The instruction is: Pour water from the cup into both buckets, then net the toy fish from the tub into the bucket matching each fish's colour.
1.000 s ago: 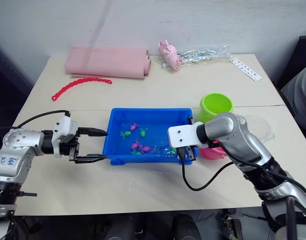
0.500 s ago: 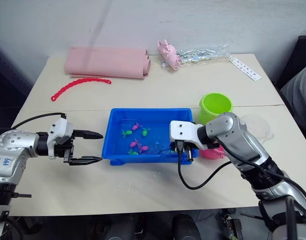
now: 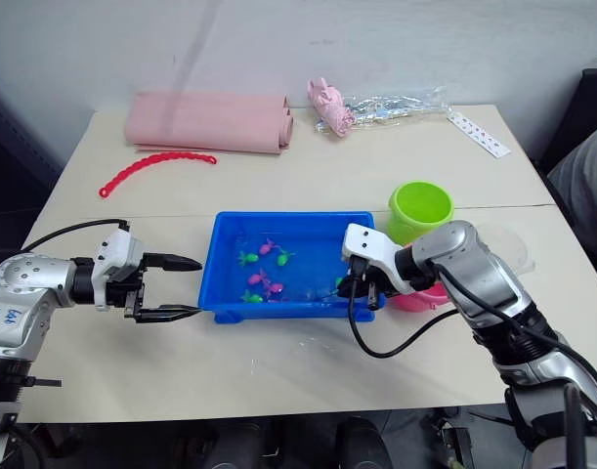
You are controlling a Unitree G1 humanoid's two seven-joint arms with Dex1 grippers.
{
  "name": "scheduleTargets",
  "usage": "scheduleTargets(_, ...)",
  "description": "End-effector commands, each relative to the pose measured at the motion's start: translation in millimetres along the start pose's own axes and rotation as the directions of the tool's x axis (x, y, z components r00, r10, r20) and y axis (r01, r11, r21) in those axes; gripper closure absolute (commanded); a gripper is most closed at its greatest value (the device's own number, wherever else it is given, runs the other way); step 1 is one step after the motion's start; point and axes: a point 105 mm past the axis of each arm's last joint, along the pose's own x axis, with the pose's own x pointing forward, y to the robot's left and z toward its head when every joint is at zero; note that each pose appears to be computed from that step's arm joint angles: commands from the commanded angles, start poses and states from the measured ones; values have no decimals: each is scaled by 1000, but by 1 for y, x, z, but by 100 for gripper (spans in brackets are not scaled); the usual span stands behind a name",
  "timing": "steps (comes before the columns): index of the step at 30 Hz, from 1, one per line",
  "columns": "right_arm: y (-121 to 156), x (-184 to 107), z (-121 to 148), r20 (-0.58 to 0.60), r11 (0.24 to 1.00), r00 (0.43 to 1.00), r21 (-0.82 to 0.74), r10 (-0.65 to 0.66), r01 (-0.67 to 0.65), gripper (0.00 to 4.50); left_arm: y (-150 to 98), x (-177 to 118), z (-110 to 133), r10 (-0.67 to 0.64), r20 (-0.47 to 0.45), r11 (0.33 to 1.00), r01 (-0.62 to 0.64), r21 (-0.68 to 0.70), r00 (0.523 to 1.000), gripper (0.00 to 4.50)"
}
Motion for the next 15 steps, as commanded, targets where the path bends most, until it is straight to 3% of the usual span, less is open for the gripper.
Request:
scheduleTargets(1, 7, 3, 7, 53, 999, 997, 21, 47, -49, 450, 1, -8, 10, 23, 14, 999, -24, 34, 1000, 3)
scheduleTargets(15, 16, 17, 14, 121, 997, 990, 39, 67, -72, 450, 0, -8, 9, 31, 11, 999, -32, 30, 999, 3)
